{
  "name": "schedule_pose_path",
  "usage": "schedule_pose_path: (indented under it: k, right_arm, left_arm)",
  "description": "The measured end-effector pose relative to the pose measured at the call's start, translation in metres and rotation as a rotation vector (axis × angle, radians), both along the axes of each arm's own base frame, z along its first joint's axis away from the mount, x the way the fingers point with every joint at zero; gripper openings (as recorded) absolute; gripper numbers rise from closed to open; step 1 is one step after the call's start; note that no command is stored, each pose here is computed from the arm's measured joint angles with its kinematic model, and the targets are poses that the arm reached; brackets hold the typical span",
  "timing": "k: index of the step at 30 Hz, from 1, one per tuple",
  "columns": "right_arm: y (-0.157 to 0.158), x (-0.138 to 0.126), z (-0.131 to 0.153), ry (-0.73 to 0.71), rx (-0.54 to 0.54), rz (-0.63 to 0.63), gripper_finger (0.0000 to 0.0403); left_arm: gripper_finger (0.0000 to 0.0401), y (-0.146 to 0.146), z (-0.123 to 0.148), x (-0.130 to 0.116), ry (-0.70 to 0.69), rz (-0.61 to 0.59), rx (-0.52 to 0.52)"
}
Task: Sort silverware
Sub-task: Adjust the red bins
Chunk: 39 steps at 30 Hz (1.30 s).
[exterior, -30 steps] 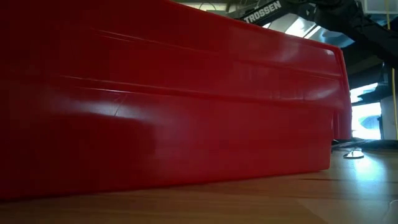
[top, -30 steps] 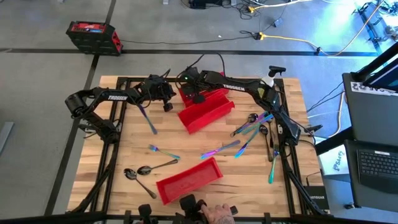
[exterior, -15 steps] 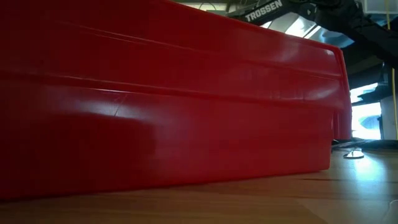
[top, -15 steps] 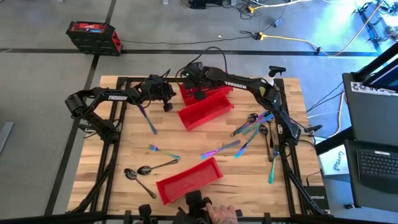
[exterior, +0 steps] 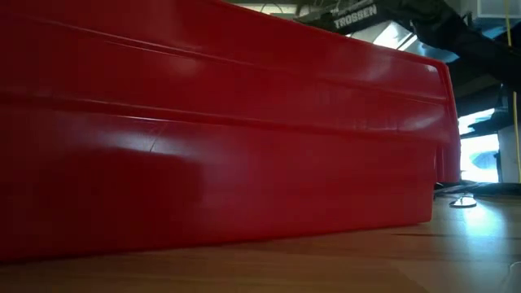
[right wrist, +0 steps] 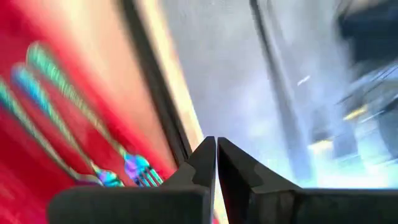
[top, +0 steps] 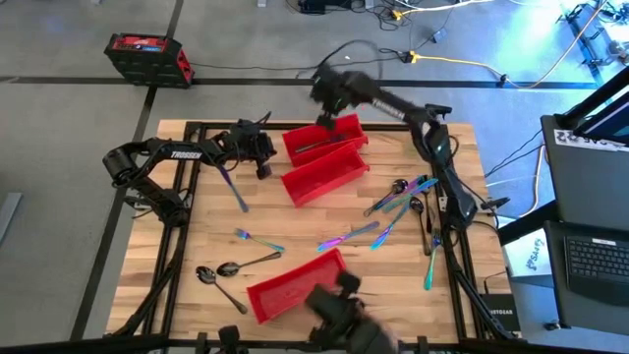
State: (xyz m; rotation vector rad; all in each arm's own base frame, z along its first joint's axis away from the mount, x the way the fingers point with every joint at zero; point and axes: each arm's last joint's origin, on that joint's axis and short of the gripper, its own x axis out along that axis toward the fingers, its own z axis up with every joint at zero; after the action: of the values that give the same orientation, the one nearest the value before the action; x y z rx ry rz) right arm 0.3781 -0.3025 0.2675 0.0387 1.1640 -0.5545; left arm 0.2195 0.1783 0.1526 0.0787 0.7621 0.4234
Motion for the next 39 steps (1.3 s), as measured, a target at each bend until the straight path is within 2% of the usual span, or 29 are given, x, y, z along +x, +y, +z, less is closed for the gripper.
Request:
schedule_pose_path:
  k: [3, 6, 10, 12, 17, 39]
  right_arm:
    - [-0.027, -0.023, -0.003, -0.124, 0.126, -0.166, 0.0]
    - [-0.041, -0.031, -0.014, -0.254, 0.258, -0.206, 0.0]
    - [-0.05, -0.038, -0.022, -0.332, 0.344, -0.355, 0.0]
    - [-0.048, -0.042, -0.026, -0.297, 0.374, -0.396, 0.0]
    - [-0.035, -0.039, -0.035, -0.163, 0.337, -0.416, 0.0]
    - [0.025, -0.017, -0.039, 0.087, 0.425, -0.318, 0.0]
  left_arm:
    - [0.0, -0.002, 0.0, 0.001, 0.011, -0.016, 0.006]
    - [0.0, -0.003, 0.0, 0.002, 0.011, -0.022, 0.005]
    - [0.0, -0.003, 0.0, 0.002, 0.009, -0.025, 0.007]
    - [0.0, -0.004, -0.001, 0.003, 0.013, -0.027, 0.004]
    - [0.0, -0.004, -0.001, 0.003, 0.014, -0.031, 0.008]
    - [0.0, -0.004, -0.001, 0.002, 0.017, -0.032, 0.007]
